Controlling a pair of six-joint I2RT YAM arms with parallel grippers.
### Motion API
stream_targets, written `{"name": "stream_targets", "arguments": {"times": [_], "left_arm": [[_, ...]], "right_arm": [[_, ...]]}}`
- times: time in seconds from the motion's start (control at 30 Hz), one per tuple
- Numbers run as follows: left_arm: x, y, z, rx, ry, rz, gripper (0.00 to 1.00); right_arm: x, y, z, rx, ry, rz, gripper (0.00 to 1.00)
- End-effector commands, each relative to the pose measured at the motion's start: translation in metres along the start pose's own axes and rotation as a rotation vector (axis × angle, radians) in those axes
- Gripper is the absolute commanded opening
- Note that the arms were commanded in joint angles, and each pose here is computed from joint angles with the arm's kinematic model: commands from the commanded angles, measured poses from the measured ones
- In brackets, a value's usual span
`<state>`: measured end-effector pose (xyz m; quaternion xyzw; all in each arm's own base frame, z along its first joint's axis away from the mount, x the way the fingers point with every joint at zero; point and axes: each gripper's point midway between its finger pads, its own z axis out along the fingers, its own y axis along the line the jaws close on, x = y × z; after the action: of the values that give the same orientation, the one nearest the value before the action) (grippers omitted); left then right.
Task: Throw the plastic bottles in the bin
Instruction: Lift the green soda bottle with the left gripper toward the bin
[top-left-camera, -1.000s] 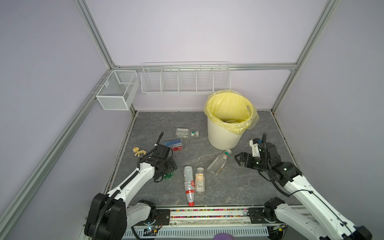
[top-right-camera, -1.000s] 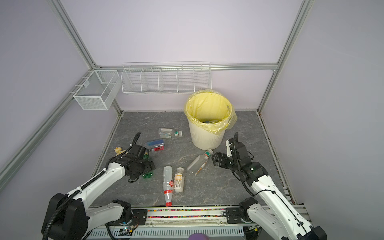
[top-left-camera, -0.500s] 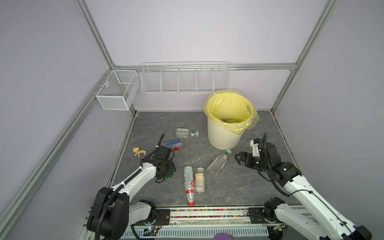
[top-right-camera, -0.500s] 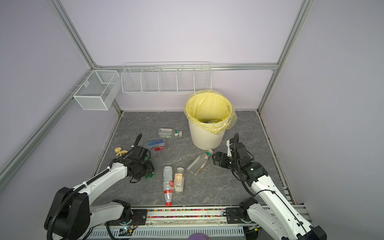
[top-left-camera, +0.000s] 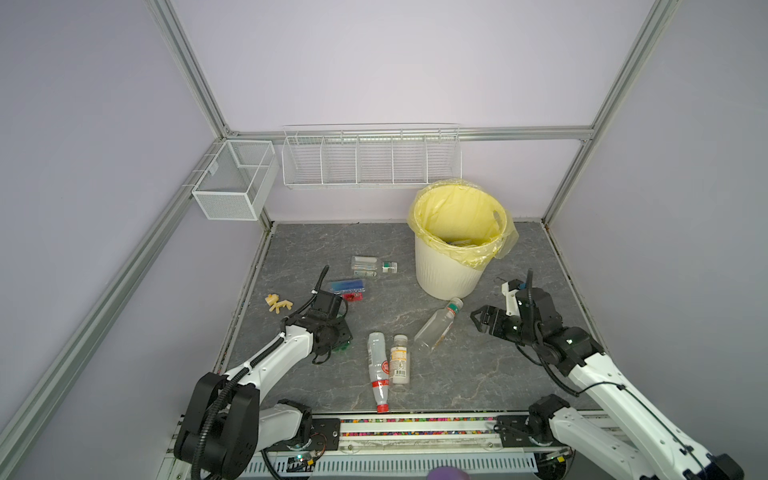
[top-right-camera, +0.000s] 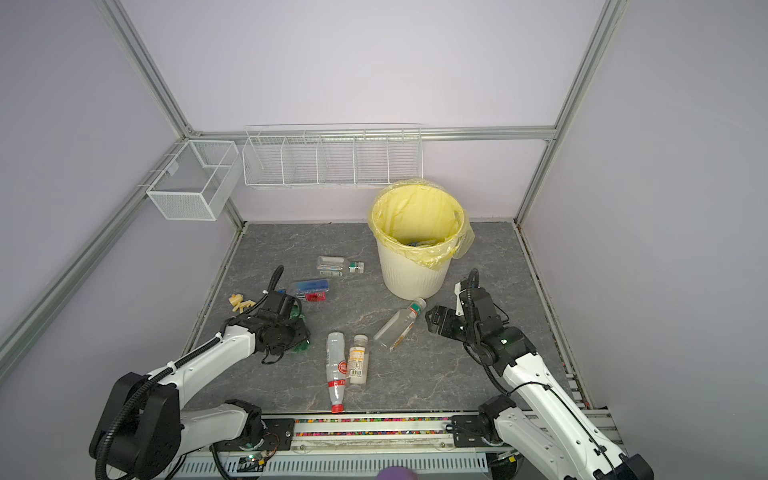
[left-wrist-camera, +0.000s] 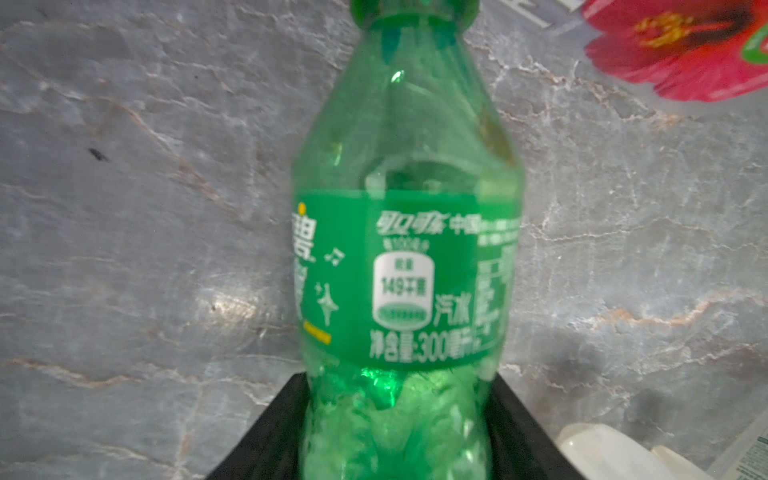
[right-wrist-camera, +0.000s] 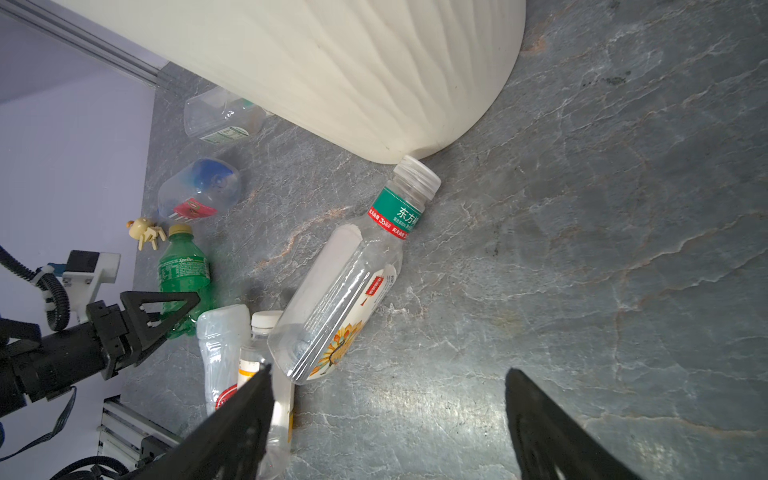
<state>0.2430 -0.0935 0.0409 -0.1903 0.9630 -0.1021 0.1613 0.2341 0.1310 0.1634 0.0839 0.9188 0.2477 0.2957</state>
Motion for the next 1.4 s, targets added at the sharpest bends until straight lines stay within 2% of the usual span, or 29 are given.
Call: {"name": "stream_targets", "arguments": {"times": [0.0,0.23,1.03,1.37], "left_arm": [[0.016,0.014,0.009,-0.050,0.053,0.013,0.51],[0.017,0.012,0.003,-0.018,0.041,0.006,0.46],[0.011,0.014,-0.015,-0.032,0.010,0.012,0.42],[0.003,0.005,-0.040,0.007,-0.026,0.014,0.41]], "right_arm": [[0.002,-0.004,0.000,0.010,-0.010,0.014,0.88],[0.005,-0.007,-0.001,0.018,-0.011,0.013,0.88],[0.005,-0.009,-0.005,0.026,-0.020,0.019,0.88],[0.004,-0.011,-0.007,0.038,-0.026,0.020,0.88]]}}
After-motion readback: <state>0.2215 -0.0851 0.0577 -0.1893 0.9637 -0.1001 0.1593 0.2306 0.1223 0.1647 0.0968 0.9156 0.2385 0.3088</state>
